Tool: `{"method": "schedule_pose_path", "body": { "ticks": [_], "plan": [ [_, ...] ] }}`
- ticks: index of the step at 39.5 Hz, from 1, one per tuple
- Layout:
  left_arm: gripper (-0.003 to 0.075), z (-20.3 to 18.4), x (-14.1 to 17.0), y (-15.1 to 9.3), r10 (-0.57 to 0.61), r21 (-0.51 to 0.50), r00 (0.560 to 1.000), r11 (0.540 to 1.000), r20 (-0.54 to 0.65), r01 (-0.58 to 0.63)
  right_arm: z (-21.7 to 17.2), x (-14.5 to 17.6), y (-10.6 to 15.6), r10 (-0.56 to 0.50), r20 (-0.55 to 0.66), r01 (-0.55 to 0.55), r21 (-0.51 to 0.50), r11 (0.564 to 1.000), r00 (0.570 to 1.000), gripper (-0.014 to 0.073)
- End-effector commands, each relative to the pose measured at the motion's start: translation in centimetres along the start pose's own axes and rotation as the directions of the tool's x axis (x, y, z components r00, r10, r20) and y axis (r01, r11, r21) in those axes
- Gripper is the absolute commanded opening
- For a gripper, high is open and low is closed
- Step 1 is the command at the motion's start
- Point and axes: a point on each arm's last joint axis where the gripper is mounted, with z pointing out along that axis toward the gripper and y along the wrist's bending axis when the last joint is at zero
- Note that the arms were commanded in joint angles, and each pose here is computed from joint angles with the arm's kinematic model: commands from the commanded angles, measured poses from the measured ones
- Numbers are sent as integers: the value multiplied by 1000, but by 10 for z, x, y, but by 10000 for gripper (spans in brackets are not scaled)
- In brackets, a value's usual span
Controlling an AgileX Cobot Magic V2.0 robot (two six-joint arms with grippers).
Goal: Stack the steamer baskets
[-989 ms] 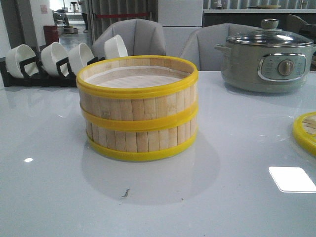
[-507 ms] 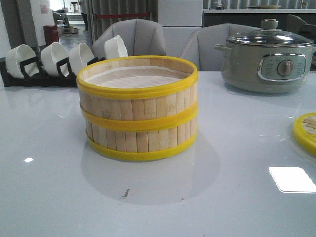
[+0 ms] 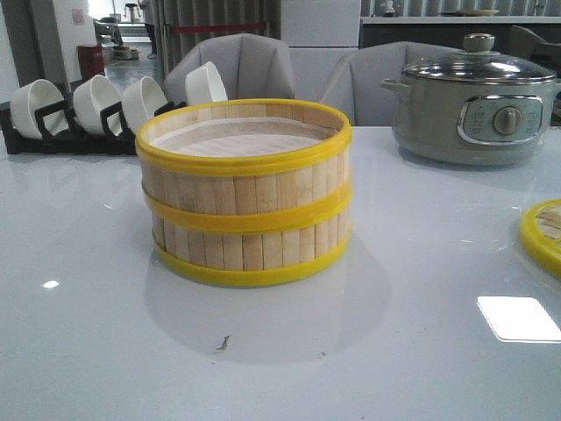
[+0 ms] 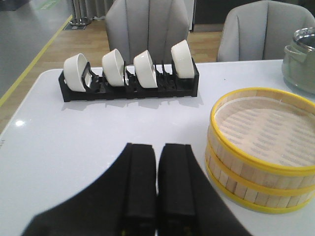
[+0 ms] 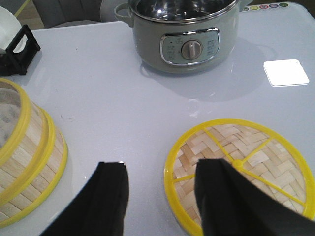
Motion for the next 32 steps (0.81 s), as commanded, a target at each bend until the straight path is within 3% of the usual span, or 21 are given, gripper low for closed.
{"method": "schedule_pose_path", "body": {
  "ticks": [1,6,17,32],
  "plan": [
    [88,5,-6,-5,-12,51,988,999,153,4,-5,-18,3,-12,114,13,-13,1000,993,433],
    [88,15,8,-8,-22,80,984,997,178,8,-5,-18,3,-12,114,13,-13,1000,993,433],
    [88,23,29,-8,-55,86,994,995,94,47,-5,-18,3,-12,113,13,-13,1000,993,433],
    [88,25,37,-8,-49,81,997,996,67,43,-5,-17,3,-12,111,13,-12,1000,994,433]
  ]
}}
